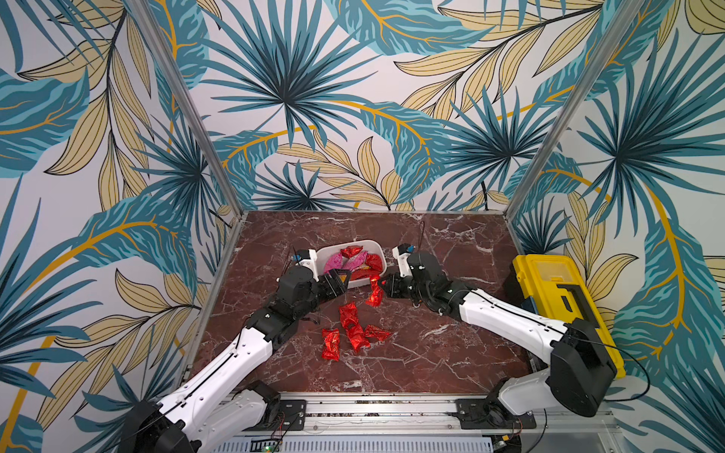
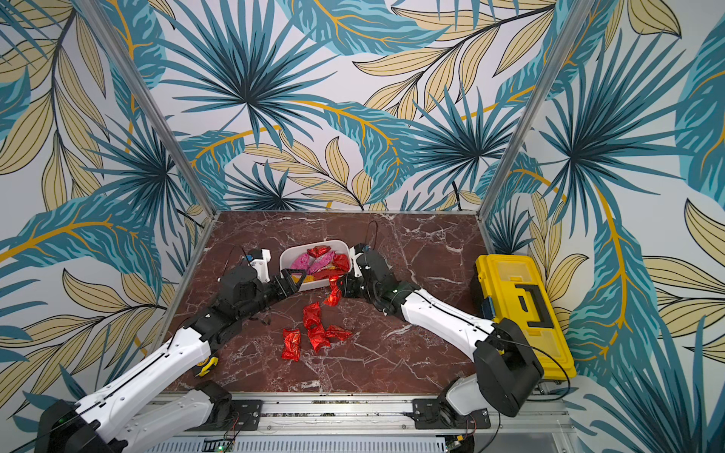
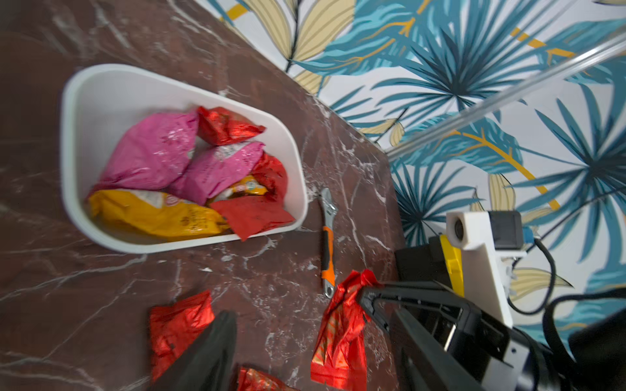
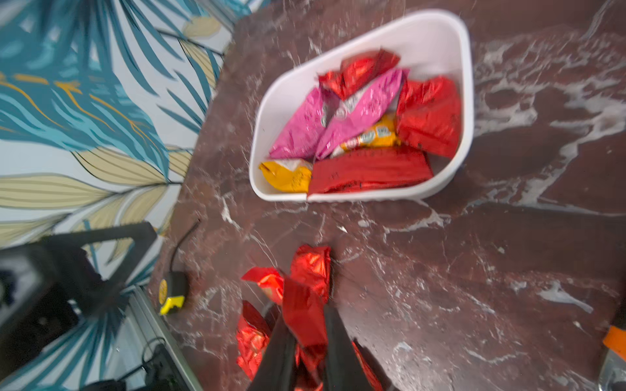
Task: Take the tea bags out of the storage box
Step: Place the tea bag at the center of the board.
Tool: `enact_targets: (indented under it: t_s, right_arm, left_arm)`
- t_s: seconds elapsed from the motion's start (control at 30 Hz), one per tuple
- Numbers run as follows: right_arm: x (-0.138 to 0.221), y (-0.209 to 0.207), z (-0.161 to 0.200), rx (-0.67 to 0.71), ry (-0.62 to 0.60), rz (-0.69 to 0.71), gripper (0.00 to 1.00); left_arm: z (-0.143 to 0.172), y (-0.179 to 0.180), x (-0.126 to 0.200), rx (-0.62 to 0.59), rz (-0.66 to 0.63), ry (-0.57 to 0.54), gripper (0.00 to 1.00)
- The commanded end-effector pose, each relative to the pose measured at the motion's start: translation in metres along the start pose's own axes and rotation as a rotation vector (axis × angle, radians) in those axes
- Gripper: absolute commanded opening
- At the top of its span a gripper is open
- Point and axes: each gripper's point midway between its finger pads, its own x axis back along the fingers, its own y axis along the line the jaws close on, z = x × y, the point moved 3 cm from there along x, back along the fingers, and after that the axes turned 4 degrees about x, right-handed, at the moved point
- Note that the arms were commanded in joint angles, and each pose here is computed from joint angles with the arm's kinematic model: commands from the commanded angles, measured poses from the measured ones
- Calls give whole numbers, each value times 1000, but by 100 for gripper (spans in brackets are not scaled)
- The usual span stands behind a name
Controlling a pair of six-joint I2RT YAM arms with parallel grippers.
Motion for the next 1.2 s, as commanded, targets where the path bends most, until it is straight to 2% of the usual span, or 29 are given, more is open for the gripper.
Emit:
enact_targets:
  t_s: [0.0, 0.43, 0.6, 0.77, 0.9, 0.97, 1.17]
  right_arm:
    - [-20, 5, 20, 90, 111, -2, 4]
    - [-74, -13, 56, 151, 275, 69, 5]
    - [-82, -17, 65, 162, 303, 83, 12]
    - [-72, -16, 54, 180, 258, 119, 31]
    - [-45, -12, 36, 209, 196, 167, 45]
    - [-33, -7, 24, 217, 153, 177, 48]
    - [-13, 1, -9, 170, 5, 212, 48]
  left_arm:
    - [2, 43, 1, 120, -122, -43, 76]
    - [6, 62, 2, 161, -163, -53, 75]
    - [9, 64, -3, 167, -166, -37, 75]
    - [8, 65, -4, 170, -169, -39, 75]
    - [7, 65, -3, 171, -169, -45, 75]
    - [6, 65, -3, 173, -169, -50, 75]
    - [6, 66, -2, 177, -173, -54, 75]
